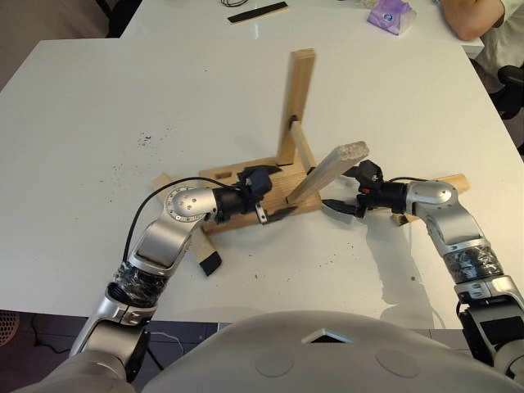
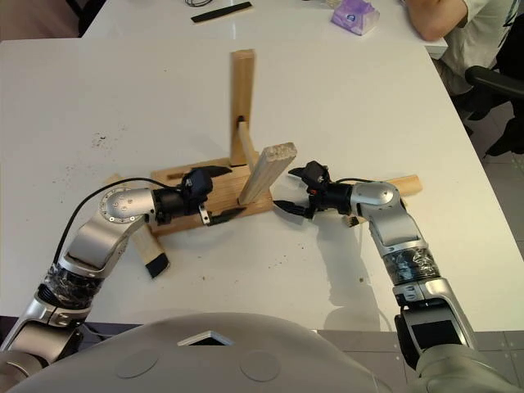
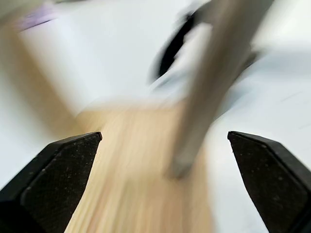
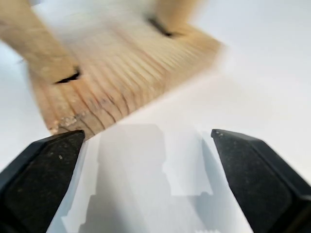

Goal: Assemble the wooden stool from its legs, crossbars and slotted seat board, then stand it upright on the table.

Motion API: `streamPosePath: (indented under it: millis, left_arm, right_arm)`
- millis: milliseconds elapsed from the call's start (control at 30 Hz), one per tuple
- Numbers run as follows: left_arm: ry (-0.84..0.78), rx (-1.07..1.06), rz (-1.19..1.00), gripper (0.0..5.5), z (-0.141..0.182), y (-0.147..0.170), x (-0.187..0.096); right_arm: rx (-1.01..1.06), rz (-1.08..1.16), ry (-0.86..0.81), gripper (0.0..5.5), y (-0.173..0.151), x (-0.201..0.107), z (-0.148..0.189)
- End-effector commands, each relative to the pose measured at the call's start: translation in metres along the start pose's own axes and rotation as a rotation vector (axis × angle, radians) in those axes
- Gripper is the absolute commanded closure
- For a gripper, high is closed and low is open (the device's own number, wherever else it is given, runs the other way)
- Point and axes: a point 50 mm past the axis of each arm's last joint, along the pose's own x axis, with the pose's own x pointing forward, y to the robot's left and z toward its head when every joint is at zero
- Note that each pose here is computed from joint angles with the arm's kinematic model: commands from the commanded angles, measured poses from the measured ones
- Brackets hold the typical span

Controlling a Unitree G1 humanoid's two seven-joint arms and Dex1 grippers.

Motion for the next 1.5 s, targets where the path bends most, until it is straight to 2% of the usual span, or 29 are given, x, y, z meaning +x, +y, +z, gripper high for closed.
streamPosePath:
  millis: [33, 133, 300, 467, 567, 700, 800, 900, 1033, 1133, 1233, 1367, 1500]
  left_arm:
    - [0.005, 0.071, 0.076, 0.7, 0.026, 0.036, -0.02]
    - [-0.002, 0.097, 0.15, 0.7, 0.032, 0.055, -0.024]
    - [-0.022, 0.109, 0.212, 0.7, 0.037, 0.068, -0.033]
    - [0.036, 0.14, 0.393, 0.7, 0.029, 0.1, -0.062]
    - [0.135, 0.194, 0.498, 0.7, 0.01, 0.118, -0.079]
    - [0.331, 0.268, 0.535, 0.7, -0.039, 0.123, -0.093]
    - [0.357, 0.274, 0.504, 0.7, -0.058, 0.118, -0.087]
    - [0.335, 0.283, 0.443, 0.7, -0.066, 0.113, -0.067]
    - [0.337, 0.339, 0.336, 0.7, -0.067, 0.109, -0.048]
    - [0.34, 0.362, 0.157, 0.7, -0.064, 0.094, -0.042]
    - [0.329, 0.346, 0.045, 0.7, -0.062, 0.079, -0.041]
    - [0.296, 0.307, 0.009, 0.7, -0.061, 0.064, -0.035]
    - [0.251, 0.256, 0.05, 0.7, -0.057, 0.056, -0.025]
  right_arm:
    - [0.013, 0.031, 0.037, 0.69, 0.009, -0.007, -0.009]
    - [0.013, 0.081, 0.077, 0.69, 0.021, -0.009, -0.017]
    - [0.005, 0.173, 0.113, 0.69, 0.04, -0.025, -0.02]
    - [0.006, 0.193, 0.13, 0.69, 0.048, -0.042, -0.019]
    - [0.002, 0.166, 0.094, 0.69, 0.046, -0.044, -0.012]
    - [-0.007, 0.123, -0.015, 0.69, 0.041, -0.038, 0.01]
    - [0.006, 0.186, -0.015, 0.69, 0.053, -0.033, 0.012]
    - [0.033, 0.296, 0.005, 0.69, 0.075, -0.024, 0.006]
    - [0.064, 0.339, 0.002, 0.69, 0.09, 0.005, 0.003]
    - [0.055, 0.238, -0.004, 0.69, 0.084, 0.024, 0.006]
    - [0.045, 0.101, -0.009, 0.69, 0.068, 0.028, 0.008]
    - [0.033, -0.018, -0.005, 0.69, 0.051, 0.022, 0.009]
    - [0.026, -0.037, -0.013, 0.69, 0.045, 0.02, 0.012]
